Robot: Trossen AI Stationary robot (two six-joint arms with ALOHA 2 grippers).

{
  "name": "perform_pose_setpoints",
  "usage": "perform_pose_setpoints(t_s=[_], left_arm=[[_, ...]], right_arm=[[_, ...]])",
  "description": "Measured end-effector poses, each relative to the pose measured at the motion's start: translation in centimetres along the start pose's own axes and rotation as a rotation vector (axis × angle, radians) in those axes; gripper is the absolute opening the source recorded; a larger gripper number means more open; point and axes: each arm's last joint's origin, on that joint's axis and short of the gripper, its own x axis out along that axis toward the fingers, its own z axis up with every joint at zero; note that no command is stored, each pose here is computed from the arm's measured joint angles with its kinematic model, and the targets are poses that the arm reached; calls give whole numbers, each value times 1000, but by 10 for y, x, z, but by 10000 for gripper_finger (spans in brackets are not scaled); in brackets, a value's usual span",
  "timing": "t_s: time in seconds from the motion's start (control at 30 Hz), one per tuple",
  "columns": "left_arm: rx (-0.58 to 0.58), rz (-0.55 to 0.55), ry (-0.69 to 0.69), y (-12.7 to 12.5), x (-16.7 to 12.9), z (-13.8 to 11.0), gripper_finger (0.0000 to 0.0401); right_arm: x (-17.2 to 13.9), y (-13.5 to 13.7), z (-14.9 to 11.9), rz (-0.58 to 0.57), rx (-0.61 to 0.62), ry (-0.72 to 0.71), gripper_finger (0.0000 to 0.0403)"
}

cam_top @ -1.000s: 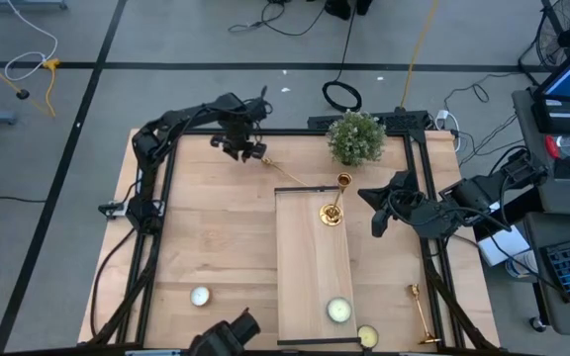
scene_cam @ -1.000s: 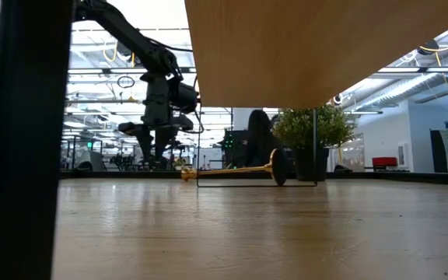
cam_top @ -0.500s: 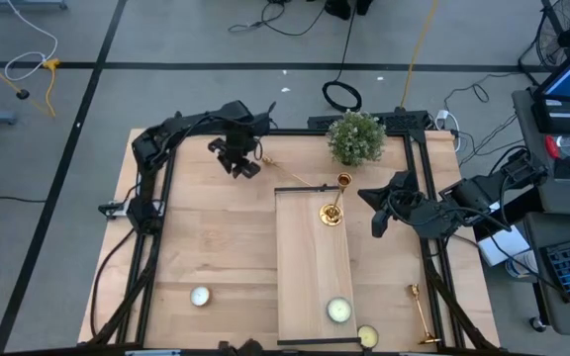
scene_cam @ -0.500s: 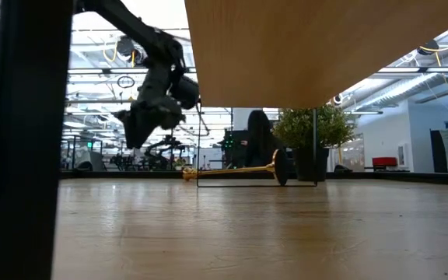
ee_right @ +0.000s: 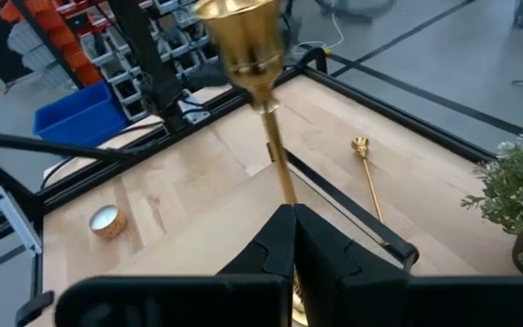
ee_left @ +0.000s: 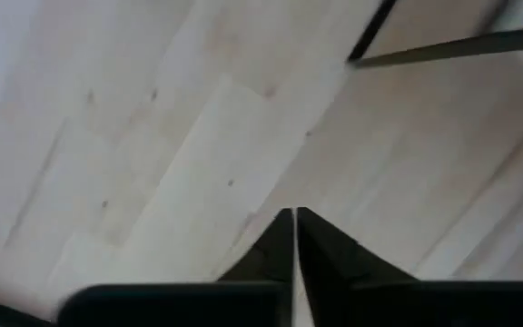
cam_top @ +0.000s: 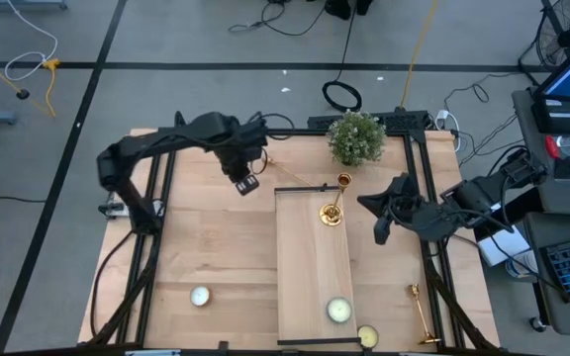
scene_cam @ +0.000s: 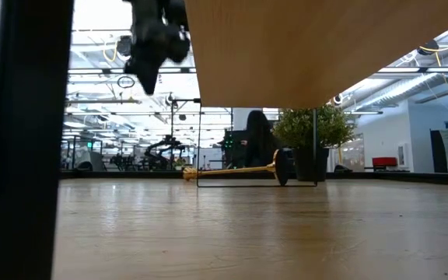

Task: Pick & Place candle stick holders
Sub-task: Adjust the shelf

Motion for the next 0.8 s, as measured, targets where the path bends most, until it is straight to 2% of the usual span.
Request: perform_pose_setpoints(t_s=[0.17, 0.3, 0.43, 0.57, 0.67, 0.8], left_arm=[[83, 0, -152, -23, -29, -21, 7], [43, -43, -147, -41, -35, -34, 5], [56, -103, -95, -61, -31, -44, 5], [49, -109, -138, -89, -28, -51, 6], [-75, -114, -187, -102, -28, -54, 3], [-327, -134, -224, -113, -28, -58, 5]], right_arm=[[-3, 2, -2, 18, -18, 6, 0], [-5, 4, -4, 34, -36, 10, 0], [-6, 5, -5, 43, -45, 12, 0], [-7, 5, -5, 46, -49, 13, 0], [-7, 6, -5, 47, -49, 13, 0], [-9, 7, -6, 60, -55, 17, 0]])
